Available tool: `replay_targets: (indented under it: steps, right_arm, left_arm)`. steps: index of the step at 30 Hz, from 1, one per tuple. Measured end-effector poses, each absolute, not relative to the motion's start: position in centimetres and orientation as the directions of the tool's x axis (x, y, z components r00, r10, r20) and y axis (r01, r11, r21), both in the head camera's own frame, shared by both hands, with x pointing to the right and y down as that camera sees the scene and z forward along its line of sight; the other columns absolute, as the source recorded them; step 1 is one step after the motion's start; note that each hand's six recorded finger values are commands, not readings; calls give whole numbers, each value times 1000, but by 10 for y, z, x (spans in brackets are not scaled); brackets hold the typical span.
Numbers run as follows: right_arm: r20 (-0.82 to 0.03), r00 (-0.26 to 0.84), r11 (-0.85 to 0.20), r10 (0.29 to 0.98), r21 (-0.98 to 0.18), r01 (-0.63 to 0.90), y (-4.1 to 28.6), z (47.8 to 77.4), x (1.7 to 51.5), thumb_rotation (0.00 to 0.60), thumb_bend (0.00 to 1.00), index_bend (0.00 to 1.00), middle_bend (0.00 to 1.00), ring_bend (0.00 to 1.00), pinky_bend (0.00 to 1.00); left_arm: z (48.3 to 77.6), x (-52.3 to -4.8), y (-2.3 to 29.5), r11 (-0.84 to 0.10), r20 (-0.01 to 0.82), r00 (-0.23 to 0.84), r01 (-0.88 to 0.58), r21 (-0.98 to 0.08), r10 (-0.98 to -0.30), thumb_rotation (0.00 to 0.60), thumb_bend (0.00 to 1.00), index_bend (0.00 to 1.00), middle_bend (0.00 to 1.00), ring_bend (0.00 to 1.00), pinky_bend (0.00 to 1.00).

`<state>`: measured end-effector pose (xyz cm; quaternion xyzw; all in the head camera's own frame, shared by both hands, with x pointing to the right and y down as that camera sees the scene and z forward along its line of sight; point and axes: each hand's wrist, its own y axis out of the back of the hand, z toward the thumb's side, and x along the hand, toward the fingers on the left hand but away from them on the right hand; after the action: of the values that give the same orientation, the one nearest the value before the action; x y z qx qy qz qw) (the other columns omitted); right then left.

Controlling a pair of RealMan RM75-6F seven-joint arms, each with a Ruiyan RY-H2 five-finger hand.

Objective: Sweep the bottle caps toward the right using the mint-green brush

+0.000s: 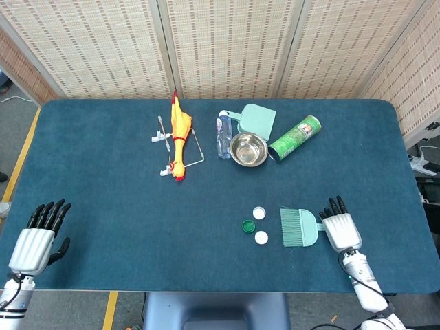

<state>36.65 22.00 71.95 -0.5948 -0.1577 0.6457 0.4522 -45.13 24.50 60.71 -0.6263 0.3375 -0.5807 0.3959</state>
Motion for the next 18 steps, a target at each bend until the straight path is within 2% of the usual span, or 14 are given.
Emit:
replay_targets:
  steps: [12, 18]
  right_arm:
    - [-631, 114, -549, 768, -739, -391, 220, 724, 361, 600, 209, 515, 388, 145, 63]
    - [-624, 119, -542, 772, -745, -390, 220, 725, 360, 600, 238, 694, 521, 245, 93]
  left_arm:
    - [608, -450, 245, -465, 466, 100, 36, -885, -879, 600, 424, 0, 0, 0, 84]
    - [608, -451, 245, -465, 466, 99, 35, -885, -879, 600, 424, 0, 0, 0, 84]
